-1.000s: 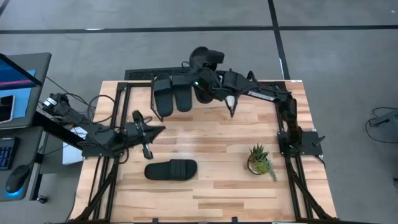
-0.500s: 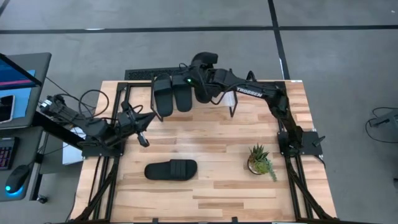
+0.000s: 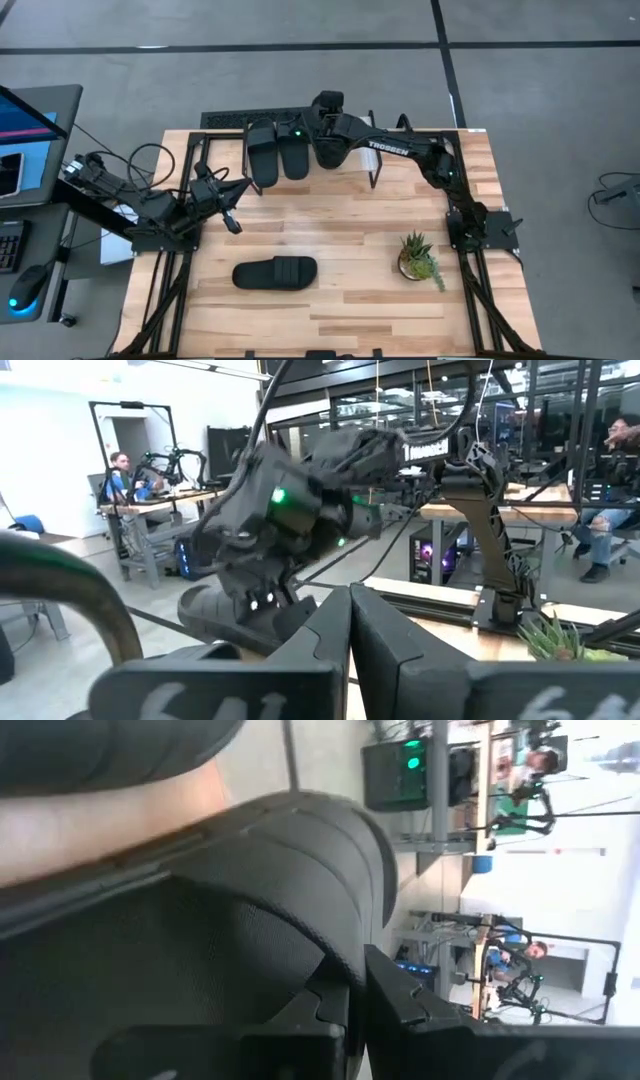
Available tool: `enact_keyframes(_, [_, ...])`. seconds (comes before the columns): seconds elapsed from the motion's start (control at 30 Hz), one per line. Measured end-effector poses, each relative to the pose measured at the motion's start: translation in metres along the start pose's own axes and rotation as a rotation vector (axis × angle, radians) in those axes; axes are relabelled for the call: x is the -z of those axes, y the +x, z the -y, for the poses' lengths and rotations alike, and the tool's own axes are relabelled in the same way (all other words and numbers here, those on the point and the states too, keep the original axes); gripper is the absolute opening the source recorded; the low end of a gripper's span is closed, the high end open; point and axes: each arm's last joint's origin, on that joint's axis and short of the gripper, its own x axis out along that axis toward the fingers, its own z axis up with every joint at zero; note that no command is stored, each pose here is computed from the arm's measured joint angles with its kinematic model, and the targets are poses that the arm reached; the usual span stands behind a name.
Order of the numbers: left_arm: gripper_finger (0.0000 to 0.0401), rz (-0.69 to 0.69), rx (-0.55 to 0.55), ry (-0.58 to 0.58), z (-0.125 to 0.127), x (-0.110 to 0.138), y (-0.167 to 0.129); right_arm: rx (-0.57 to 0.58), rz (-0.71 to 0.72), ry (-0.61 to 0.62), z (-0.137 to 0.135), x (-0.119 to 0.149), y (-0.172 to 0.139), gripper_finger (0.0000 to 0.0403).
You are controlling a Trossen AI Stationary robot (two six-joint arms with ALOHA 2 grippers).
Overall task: Pick and place slides into the shelf
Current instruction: Put the black slipper on the shelf
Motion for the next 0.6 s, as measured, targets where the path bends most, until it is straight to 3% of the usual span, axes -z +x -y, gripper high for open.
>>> enact_keyframes(0.6, [0.0000, -0.015, -0.023, 0.014, -0.0004, 0.0020, 0.0000, -0.035, 0.016, -0.032, -0.0101, -0.0035, -0.0040, 0.0001])
